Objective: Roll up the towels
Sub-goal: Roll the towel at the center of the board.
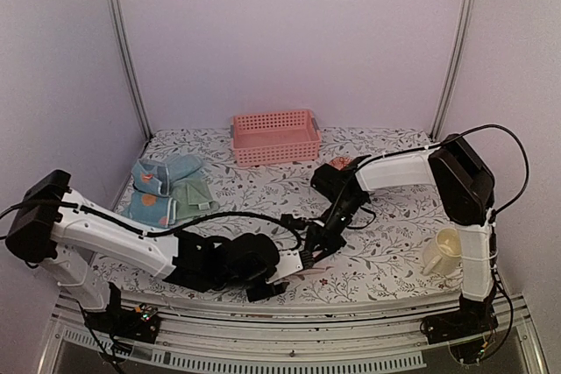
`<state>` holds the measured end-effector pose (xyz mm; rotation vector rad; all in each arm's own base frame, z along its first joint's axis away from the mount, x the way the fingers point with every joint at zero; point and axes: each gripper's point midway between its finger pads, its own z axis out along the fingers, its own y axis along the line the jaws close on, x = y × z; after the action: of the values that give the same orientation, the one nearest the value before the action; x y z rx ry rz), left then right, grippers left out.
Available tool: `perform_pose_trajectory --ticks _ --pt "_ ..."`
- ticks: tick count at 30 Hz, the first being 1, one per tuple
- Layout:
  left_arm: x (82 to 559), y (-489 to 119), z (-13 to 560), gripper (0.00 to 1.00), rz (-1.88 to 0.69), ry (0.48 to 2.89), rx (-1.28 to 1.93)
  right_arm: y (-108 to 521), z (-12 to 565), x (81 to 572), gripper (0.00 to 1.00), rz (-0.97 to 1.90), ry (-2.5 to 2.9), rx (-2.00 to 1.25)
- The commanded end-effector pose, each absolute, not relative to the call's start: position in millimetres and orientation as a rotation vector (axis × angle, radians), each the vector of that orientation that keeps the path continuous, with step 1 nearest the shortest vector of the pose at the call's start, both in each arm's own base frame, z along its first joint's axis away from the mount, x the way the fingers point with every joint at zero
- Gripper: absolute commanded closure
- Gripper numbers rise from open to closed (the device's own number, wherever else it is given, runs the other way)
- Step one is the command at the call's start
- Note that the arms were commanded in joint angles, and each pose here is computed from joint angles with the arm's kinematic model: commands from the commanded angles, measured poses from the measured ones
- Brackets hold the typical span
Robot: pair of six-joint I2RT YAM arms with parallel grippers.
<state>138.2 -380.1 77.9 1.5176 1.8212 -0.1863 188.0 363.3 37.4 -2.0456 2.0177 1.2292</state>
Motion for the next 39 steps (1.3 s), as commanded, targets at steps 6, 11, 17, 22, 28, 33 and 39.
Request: perform_pose_trajectory --ticks 6,11,17,22,28,33,39 --pt "162.0 -402.4 54.4 0.45 0.218 1.612 1.693 336.3 8.9 169.3 0.79 1.353 2.304 -2.026" --pt "164.5 -415.8 61.0 0.44 0.214 1.538 1.7 333.7 4.3 168.0 0.79 1.373 2.322 -2.02" --pt "159.3 -423.4 54.3 0.43 0.152 1.486 1.753 333.6 1.6 174.1 0.78 1.397 2.336 -1.987" --pt "159.1 -436.4 53.4 0.44 0.121 1.463 1.758 333.4 3.0 180.1 0.78 1.433 2.354 -1.942" --pt "177.8 -431.1 33.3 0.46 0.187 1.509 1.768 332.1 9.9 181.6 0.78 1.539 2.378 -1.875" --pt "190.1 -424.3 15.6 0.46 0.254 1.534 1.778 333.1 19.5 181.5 0.78 1.644 2.368 -1.824" --pt "194.7 -419.3 -12.2 0.48 0.355 1.491 1.861 336.9 30.3 187.5 0.77 1.724 2.343 -1.772"
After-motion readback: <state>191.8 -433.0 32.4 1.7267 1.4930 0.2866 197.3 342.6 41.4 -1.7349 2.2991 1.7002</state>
